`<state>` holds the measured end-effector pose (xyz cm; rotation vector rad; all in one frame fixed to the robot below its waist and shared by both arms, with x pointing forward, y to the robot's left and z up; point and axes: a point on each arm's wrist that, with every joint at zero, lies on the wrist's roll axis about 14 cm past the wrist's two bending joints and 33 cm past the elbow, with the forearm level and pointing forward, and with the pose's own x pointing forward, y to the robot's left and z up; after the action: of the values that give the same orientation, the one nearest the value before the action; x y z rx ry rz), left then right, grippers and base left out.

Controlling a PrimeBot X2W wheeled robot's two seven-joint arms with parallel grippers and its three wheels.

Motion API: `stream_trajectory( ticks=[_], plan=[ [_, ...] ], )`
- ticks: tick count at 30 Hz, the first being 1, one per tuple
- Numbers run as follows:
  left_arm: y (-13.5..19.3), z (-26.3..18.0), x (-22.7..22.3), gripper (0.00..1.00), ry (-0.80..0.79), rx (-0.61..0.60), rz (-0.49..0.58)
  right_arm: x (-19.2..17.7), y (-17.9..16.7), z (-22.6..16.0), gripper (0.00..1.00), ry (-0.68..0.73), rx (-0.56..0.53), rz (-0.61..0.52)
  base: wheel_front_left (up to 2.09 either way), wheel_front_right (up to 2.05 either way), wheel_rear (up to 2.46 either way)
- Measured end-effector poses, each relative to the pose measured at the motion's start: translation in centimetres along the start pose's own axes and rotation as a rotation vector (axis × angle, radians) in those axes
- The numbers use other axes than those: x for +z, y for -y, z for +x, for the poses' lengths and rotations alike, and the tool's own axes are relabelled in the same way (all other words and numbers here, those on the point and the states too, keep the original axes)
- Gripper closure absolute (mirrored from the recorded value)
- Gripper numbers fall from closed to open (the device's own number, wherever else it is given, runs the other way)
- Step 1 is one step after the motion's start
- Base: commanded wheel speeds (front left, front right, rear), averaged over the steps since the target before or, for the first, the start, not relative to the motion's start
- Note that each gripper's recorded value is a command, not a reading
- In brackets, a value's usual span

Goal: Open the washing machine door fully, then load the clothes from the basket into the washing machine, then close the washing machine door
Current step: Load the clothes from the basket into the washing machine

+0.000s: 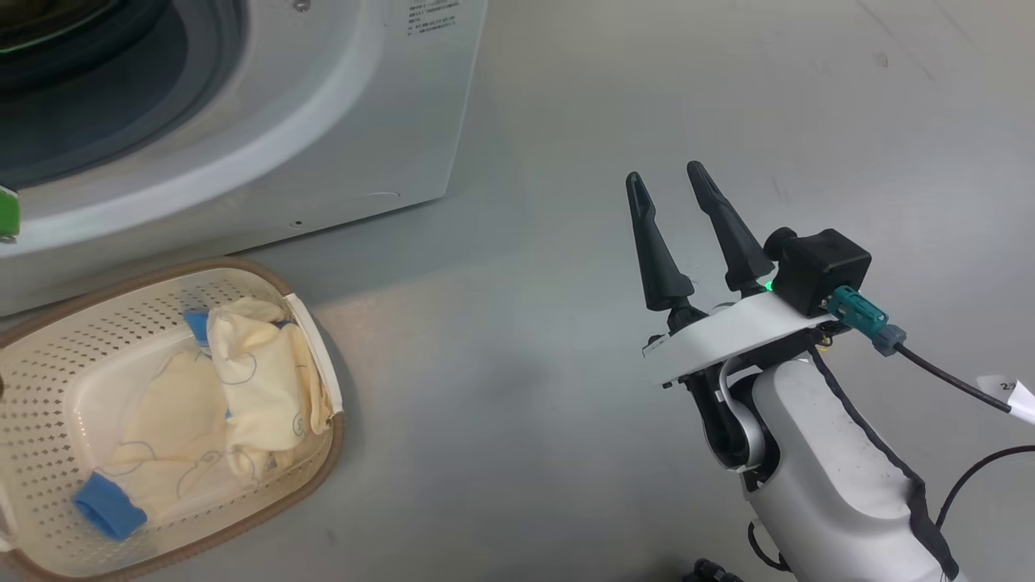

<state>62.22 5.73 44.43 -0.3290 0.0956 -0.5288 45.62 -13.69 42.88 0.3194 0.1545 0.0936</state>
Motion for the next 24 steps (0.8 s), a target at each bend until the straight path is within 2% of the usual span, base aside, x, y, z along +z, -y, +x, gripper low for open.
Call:
stream_trajectory(
  ticks=[13,24],
  plan=[
    [0.5,-5.3,1.7,0.0,-0.004,0.056,0.008,2.8,-1.5,0.0,0.0,0.069,0.055,-0.003,0.0,0.0,0.0],
    [0.1,-10.6,5.6,0.0,0.082,0.129,0.026,4.1,-2.9,-0.9,0.0,0.095,0.108,-0.001,0.0,0.0,0.0]
  ],
)
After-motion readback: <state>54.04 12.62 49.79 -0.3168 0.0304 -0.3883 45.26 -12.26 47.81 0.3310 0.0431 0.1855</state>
